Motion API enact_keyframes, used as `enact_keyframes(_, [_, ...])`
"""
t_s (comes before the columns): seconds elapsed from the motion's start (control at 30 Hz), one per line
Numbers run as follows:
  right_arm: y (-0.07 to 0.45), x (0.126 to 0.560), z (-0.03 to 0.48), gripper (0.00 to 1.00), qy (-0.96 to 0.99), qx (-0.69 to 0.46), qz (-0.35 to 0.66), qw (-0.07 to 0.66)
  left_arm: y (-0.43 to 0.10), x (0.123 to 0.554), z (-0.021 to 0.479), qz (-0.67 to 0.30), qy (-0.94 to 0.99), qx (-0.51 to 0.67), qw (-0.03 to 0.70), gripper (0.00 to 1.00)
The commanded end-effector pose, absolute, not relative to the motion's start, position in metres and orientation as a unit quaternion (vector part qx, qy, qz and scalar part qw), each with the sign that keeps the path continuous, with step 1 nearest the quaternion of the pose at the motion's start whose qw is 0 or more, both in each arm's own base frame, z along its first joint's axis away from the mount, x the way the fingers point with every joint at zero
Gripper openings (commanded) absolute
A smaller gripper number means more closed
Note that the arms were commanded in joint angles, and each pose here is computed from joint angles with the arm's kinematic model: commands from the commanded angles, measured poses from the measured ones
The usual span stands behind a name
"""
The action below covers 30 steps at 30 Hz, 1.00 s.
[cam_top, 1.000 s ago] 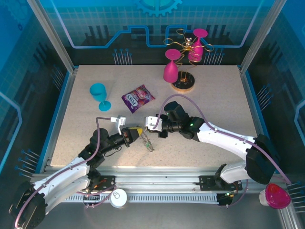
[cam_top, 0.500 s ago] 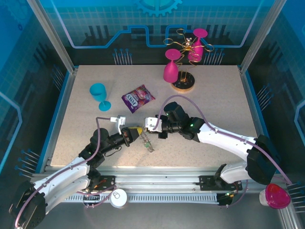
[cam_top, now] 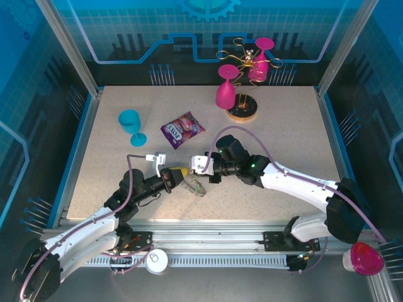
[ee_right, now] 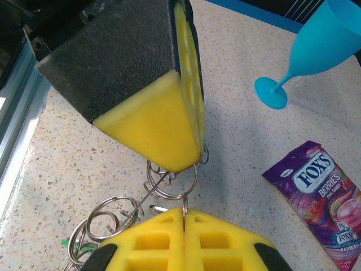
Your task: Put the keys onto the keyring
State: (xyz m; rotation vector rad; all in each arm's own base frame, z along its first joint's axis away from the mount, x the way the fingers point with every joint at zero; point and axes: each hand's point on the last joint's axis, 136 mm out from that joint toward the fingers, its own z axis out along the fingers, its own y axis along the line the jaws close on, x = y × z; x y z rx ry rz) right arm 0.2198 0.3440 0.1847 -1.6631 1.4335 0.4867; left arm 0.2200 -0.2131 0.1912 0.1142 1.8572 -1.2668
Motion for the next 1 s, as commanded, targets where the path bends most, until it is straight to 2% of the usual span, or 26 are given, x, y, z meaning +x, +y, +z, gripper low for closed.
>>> enact_keyframes(0.0, [0.353,0.208,0.194,0.0,0.551,-0.681,0.208,0.435,-0.212,0.224,0.202,-0.508,0.732,0.047,0.451,0.0])
enact_keyframes(0.77, [0.356,0.186,0.194,0.01,0.544,-0.692,0.263,0.395,-0.21,0.227,0.204,-0.498,0.727,0.052,0.469,0.0])
enact_keyframes(0.87, [0.356,0.186,0.193,0.02,0.546,-0.692,0.265,0.393,-0.211,0.228,0.206,-0.499,0.724,0.056,0.473,0.0])
enact_keyframes(0.97, [0.356,0.184,0.193,0.12,0.546,-0.691,0.269,0.388,-0.211,0.229,0.207,-0.498,0.722,0.057,0.477,0.0])
